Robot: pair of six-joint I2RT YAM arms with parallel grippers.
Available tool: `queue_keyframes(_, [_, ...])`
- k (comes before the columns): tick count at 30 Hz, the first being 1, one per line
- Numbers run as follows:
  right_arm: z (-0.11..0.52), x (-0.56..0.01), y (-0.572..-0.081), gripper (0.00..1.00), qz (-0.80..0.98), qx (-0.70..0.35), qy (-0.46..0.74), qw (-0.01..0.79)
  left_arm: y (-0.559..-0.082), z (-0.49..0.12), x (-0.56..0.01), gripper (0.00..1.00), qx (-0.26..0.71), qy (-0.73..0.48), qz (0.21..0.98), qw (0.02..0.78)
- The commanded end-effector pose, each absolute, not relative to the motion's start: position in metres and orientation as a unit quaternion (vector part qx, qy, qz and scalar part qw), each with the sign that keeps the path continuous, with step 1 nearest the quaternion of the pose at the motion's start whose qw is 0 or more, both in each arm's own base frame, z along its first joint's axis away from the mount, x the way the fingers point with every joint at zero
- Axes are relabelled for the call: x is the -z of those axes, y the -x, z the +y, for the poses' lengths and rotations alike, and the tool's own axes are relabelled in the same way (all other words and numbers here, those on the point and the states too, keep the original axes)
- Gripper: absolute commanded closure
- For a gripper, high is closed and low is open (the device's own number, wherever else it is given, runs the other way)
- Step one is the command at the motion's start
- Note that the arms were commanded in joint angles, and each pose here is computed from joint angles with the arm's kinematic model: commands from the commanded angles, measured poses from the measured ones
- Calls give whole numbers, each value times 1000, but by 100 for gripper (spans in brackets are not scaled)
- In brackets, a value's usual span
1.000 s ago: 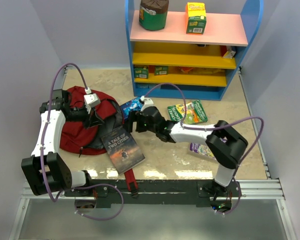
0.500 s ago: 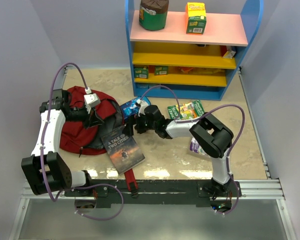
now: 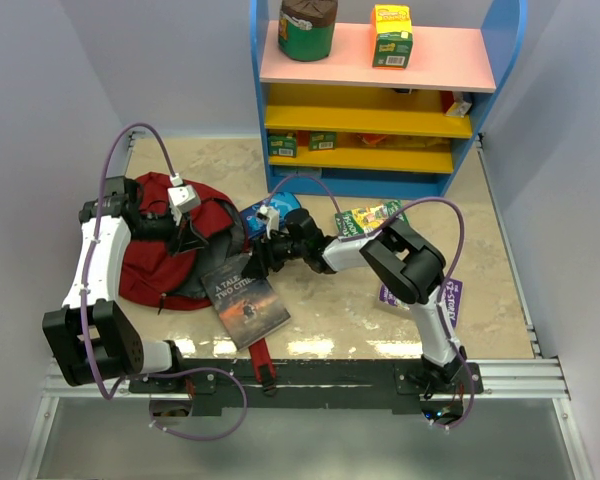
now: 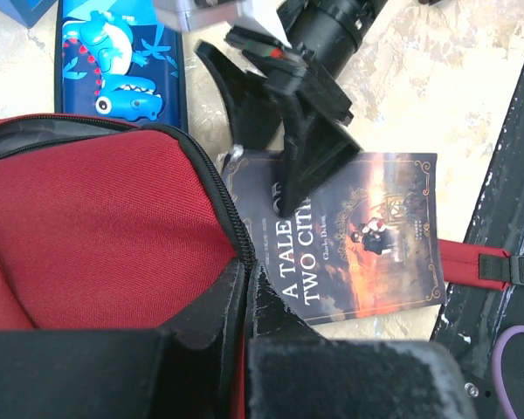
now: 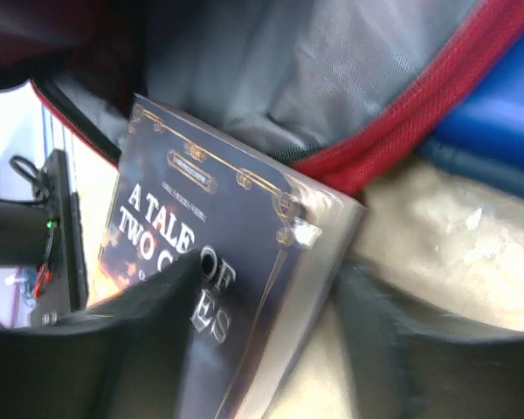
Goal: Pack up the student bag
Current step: Pick up the book from the center of the board, then place the book in the student bag.
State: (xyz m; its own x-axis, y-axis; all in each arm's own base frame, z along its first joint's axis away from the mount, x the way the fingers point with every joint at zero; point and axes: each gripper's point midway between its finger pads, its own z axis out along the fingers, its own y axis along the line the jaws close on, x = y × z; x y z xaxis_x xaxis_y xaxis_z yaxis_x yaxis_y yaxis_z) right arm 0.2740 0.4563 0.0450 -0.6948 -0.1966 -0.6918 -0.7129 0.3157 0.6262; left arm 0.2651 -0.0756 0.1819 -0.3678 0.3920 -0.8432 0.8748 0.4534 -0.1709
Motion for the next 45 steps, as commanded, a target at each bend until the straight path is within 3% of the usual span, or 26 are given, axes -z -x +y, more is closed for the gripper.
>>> queue_keyframes(1, [451, -32, -259, 57, 769, -520, 310, 207, -265, -87, -203, 100, 337, -426, 735, 406])
queue_keyframes(2, [452, -34, -260, 69, 768, -523, 308, 205, -265, -87, -203, 100, 338, -427, 734, 406])
queue_keyframes(3, [452, -37, -262, 93, 768, -524, 305, 205, -265, -87, -203, 100, 338, -427, 735, 405])
queue_keyframes(4, [451, -39, -262, 100, 770, -526, 301, 202, -265, -87, -204, 100, 339, -426, 734, 406])
queue_keyframes(15, [459, -149, -274, 100, 719, -585, 267, 263, -264, -87, -208, 100, 334, -425, 734, 411])
queue_keyframes(21, [455, -216, -311, 100, 727, -595, 137, 314, -264, -89, -211, 100, 335, -425, 732, 415])
queue_keyframes(35, [435, -260, -397, 100, 660, -612, -163, 403, -258, -91, -209, 100, 345, -427, 727, 413])
queue_keyframes(41, [469, -269, -396, 100, 638, -629, -211, 389, -259, -94, -212, 100, 357, -422, 721, 418])
queue_keyframes(45, [504, -252, -368, 100, 666, -618, -217, 358, -266, -94, -217, 100, 352, -418, 719, 429])
